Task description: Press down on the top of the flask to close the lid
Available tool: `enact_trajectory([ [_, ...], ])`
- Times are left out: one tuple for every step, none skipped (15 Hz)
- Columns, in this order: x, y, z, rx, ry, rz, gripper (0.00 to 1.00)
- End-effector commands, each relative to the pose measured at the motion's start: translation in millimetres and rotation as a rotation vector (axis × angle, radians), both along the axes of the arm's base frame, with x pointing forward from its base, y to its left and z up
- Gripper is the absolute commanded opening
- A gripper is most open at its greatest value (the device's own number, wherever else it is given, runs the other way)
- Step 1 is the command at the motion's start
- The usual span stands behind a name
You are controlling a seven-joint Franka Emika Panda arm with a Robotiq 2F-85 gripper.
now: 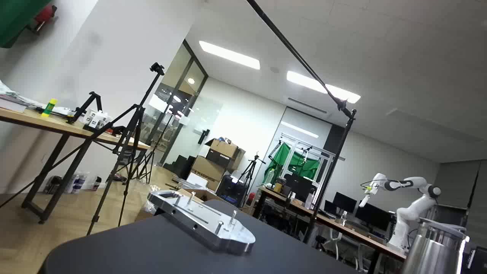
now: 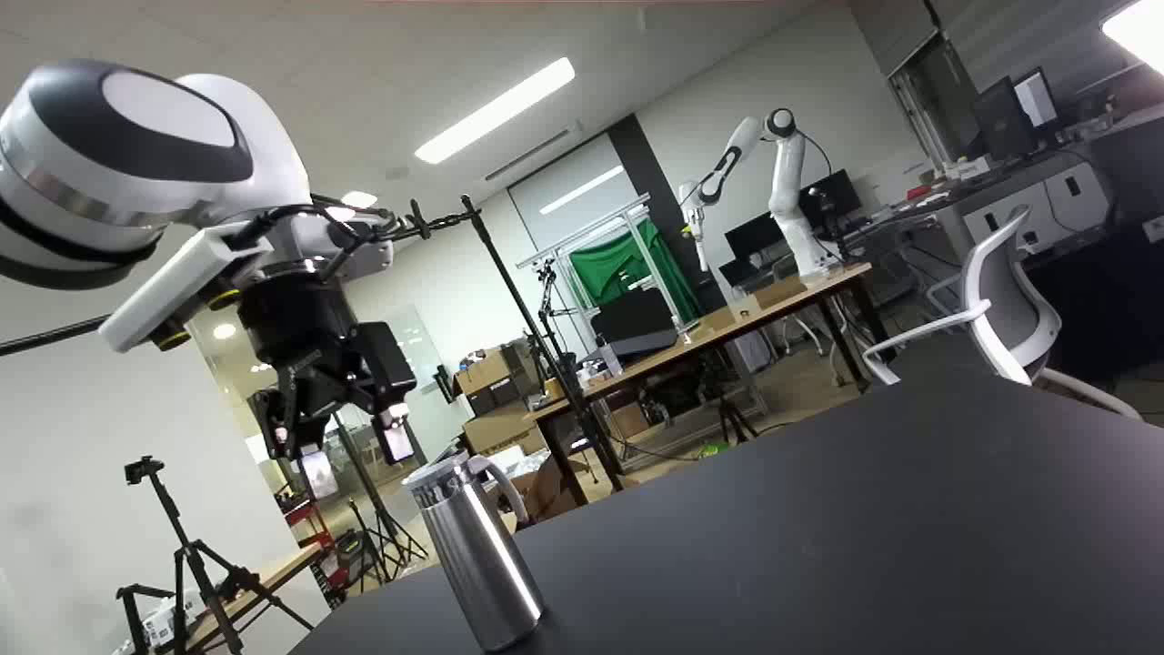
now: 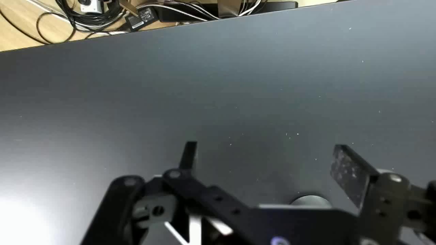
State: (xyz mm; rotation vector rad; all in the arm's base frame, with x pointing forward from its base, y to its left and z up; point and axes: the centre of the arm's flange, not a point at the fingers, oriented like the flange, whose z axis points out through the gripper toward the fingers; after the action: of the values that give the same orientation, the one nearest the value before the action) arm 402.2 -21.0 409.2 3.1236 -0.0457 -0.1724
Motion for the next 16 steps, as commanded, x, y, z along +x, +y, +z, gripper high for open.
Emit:
enact_trajectory([
  [0, 0, 0, 0.0, 0.0, 0.0, 1.0],
  [0, 0, 0, 0.0, 0.0, 0.0, 1.0],
  [0, 0, 0, 0.0, 0.0, 0.0, 1.0],
  [0, 0, 0, 0.0, 0.0, 0.0, 1.0],
  [0, 0, 0, 0.0, 0.0, 0.0, 1.0],
  [0, 0, 0, 0.0, 0.0, 0.0, 1.0],
  [0, 0, 0, 0.0, 0.0, 0.0, 1.0],
  [0, 0, 0, 0.0, 0.0, 0.0, 1.0],
  [0, 0, 0, 0.0, 0.0, 0.0, 1.0],
  [0, 0, 0, 0.0, 0.0, 0.0, 1.0],
  [2, 0, 1, -0.006, -0.011, 0.011, 1.0],
  [8, 2, 5, -0.03, -0.043, 0.012, 1.0],
  [17, 5, 14, -0.037, -0.067, 0.017, 1.0],
  [27, 9, 23, -0.049, -0.105, 0.016, 1.0],
  [36, 12, 31, -0.058, -0.131, 0.023, 1.0],
  [47, 18, 41, -0.063, -0.165, 0.032, 0.75],
])
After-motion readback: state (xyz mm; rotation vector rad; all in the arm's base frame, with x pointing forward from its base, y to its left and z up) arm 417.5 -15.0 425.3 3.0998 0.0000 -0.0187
